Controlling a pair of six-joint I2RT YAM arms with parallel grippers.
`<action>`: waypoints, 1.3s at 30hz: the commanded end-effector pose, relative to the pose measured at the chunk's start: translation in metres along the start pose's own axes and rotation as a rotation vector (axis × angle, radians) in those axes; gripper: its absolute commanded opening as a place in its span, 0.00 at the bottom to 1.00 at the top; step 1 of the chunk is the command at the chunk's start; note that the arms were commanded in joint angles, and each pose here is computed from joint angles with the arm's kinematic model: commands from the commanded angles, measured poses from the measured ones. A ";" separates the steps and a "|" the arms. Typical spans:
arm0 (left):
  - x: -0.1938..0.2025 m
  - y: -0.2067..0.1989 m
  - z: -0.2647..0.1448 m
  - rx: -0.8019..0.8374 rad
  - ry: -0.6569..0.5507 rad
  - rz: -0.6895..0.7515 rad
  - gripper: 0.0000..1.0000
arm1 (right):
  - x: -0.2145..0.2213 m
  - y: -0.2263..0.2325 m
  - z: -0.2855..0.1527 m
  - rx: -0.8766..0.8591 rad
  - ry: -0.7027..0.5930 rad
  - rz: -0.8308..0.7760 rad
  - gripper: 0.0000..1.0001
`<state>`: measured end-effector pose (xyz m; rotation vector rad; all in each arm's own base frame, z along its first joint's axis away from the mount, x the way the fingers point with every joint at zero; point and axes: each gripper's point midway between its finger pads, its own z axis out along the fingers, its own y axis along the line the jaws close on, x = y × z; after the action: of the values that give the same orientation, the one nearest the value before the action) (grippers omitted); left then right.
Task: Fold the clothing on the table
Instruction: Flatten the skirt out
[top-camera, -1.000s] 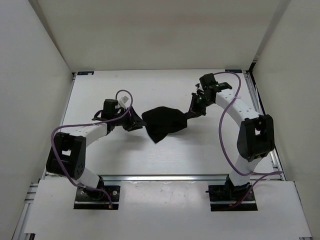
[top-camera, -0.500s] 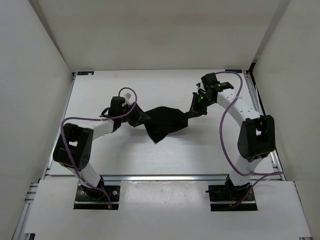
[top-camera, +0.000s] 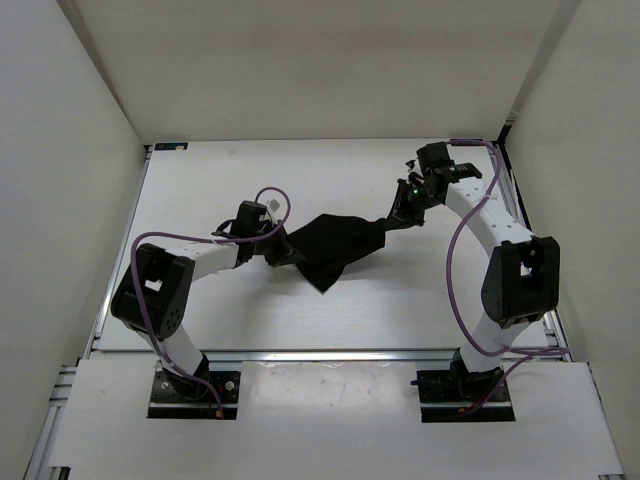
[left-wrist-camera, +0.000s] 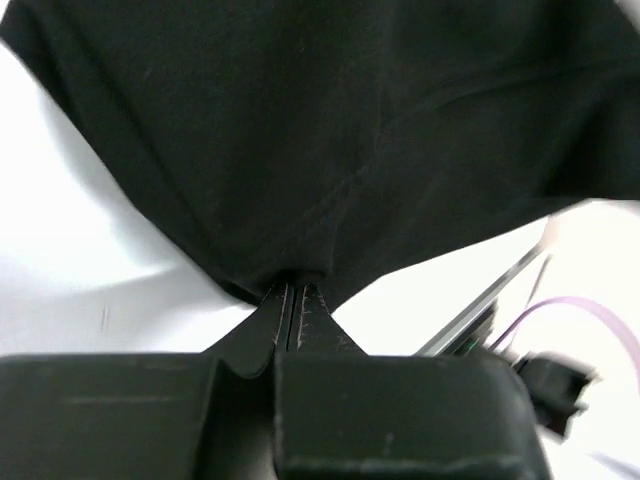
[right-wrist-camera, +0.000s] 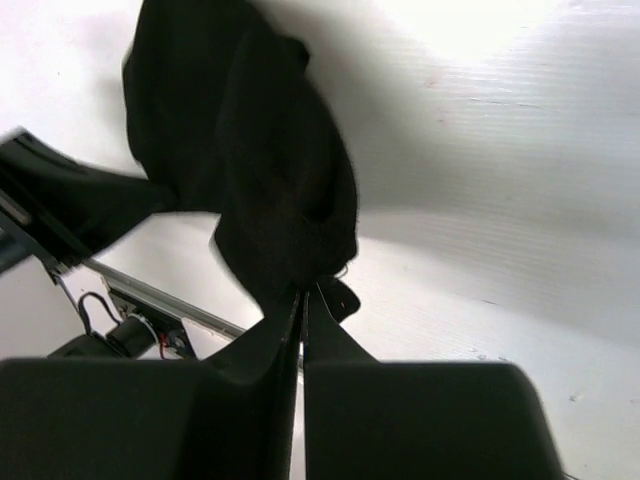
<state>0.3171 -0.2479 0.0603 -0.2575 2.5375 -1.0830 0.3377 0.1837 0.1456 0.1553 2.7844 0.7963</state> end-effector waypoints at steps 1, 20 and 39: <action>0.051 0.015 -0.027 -0.078 0.150 0.067 0.00 | -0.006 -0.001 -0.016 -0.025 -0.060 -0.005 0.00; -0.019 -0.014 -0.079 0.122 0.036 0.033 0.99 | -0.038 0.014 -0.026 0.081 -0.137 -0.051 0.00; 0.028 0.075 -0.090 -0.082 0.078 -0.081 0.85 | -0.062 0.044 0.024 0.168 -0.082 -0.229 0.00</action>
<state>0.2505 -0.1571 0.0569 -0.3246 2.6907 -1.0934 0.4038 0.1649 0.1903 0.0926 2.6586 0.3363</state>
